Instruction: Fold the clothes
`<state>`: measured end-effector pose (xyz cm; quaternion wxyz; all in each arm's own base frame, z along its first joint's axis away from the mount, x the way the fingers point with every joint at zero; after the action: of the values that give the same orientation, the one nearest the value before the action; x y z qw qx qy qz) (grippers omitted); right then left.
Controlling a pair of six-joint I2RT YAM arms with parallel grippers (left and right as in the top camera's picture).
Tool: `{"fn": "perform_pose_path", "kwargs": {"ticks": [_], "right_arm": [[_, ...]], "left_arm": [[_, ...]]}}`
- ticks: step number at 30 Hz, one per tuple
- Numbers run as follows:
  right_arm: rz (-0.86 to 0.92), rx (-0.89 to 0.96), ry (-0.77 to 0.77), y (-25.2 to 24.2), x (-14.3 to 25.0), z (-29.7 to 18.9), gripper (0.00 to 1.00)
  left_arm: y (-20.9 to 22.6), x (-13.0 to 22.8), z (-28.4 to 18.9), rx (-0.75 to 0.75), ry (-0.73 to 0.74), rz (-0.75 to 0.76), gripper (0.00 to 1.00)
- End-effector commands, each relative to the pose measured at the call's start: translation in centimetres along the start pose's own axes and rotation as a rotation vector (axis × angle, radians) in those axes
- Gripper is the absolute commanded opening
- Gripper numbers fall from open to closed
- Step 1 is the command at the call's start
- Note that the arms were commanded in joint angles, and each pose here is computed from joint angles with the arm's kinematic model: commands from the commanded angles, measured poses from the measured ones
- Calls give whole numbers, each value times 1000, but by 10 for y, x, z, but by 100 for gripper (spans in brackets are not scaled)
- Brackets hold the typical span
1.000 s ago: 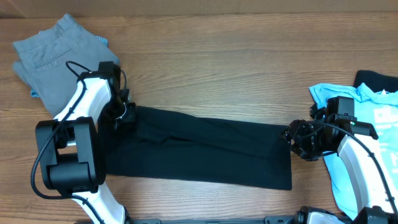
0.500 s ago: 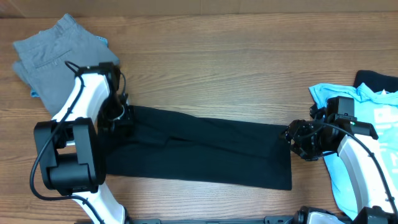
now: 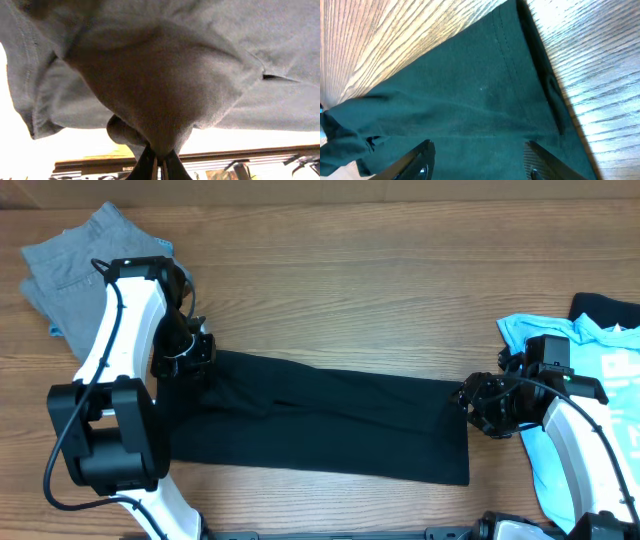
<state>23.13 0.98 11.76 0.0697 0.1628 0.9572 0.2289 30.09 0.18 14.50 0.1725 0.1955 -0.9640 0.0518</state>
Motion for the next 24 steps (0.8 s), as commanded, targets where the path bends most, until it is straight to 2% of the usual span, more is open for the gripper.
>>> {"fn": "perform_pose_path", "kwargs": {"ticks": [1,7,11,16,21,23,24], "right_arm": [[-15,-7,-30,4,-5,-6,60],[-15,-7,-30,4,-5,-6,61],[-15,-7,-30,4,-5,-6,62],[-15,-7,-30,4,-5,-6,64],[-16,-7,-30,4,-5,-6,65],[-15,-7,-29,4,-5,-6,66],[-16,-7,-30,4,-5,-6,66]], "left_arm": [[-5,16,-26,43,-83,53,4],[12,37,-38,-29,-159,21,4],[17,38,-19,-51,-132,6,7],[31,41,9,-140,-86,-47,6],[36,44,11,-169,-75,-60,5],[36,45,11,-170,-72,-60,14],[36,45,11,-171,-71,-60,28]]}}
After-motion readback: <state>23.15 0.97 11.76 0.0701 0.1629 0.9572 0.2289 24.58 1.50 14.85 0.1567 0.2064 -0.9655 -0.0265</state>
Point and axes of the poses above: each gripper's point midway between its finger pads, its own z axis out along the fingers, its own y axis along the line the jaws close on, x = y × z, the point moved 5 cm from there along -z, back along the fingers, and after that the axes turned 15 degrees about -z, right-handed, at the moved point
